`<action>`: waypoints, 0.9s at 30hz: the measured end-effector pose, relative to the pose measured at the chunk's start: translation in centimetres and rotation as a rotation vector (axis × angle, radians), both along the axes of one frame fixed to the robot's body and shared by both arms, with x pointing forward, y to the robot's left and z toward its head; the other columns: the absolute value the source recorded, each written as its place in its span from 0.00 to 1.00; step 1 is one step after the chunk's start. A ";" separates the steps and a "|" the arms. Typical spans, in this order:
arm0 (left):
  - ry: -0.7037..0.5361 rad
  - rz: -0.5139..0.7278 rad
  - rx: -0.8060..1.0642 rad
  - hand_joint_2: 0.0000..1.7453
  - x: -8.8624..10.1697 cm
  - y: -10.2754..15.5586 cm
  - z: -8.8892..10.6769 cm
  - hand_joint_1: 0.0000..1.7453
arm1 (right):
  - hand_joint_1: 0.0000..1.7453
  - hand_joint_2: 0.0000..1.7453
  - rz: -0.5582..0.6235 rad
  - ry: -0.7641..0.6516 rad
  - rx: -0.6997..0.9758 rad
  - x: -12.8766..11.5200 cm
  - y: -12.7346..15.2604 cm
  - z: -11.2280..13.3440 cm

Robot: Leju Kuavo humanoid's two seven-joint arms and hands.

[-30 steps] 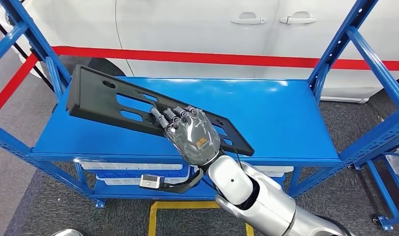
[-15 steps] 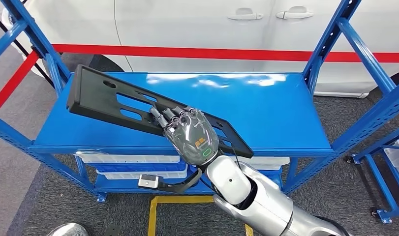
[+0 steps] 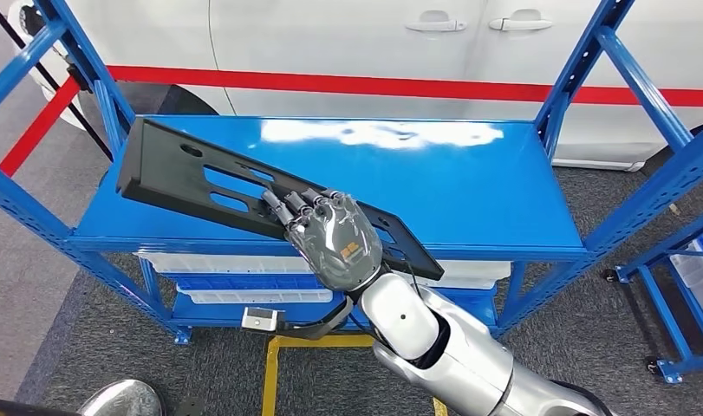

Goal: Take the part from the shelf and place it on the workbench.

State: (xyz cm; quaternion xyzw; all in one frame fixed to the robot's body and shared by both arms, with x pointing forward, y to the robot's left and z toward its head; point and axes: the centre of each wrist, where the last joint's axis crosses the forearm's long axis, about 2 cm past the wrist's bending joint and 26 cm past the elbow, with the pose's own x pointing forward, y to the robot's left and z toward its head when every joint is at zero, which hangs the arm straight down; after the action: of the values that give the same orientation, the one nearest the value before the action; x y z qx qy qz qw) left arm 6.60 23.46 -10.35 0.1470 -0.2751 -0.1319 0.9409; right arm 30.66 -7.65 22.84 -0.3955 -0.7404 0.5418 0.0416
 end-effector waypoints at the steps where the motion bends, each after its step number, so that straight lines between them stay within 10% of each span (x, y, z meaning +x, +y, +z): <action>1: 0.000 0.001 0.001 1.00 0.0 0.0 0.0 0.00 | 1.00 1.00 0.003 0.001 0.006 0.0 0.0 0.0; 27: 0.009 0.010 0.014 1.00 -0.2 0.4 -0.1 0.00 | 1.00 1.00 0.071 0.089 0.111 -1.0 0.6 -1.0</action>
State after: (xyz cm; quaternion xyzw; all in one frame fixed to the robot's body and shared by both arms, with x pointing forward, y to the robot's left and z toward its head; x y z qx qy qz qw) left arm 6.42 23.83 -10.41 0.1542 -0.2693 -0.1297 0.9417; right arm 29.68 -7.02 21.84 -0.3418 -0.7802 0.5182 0.0769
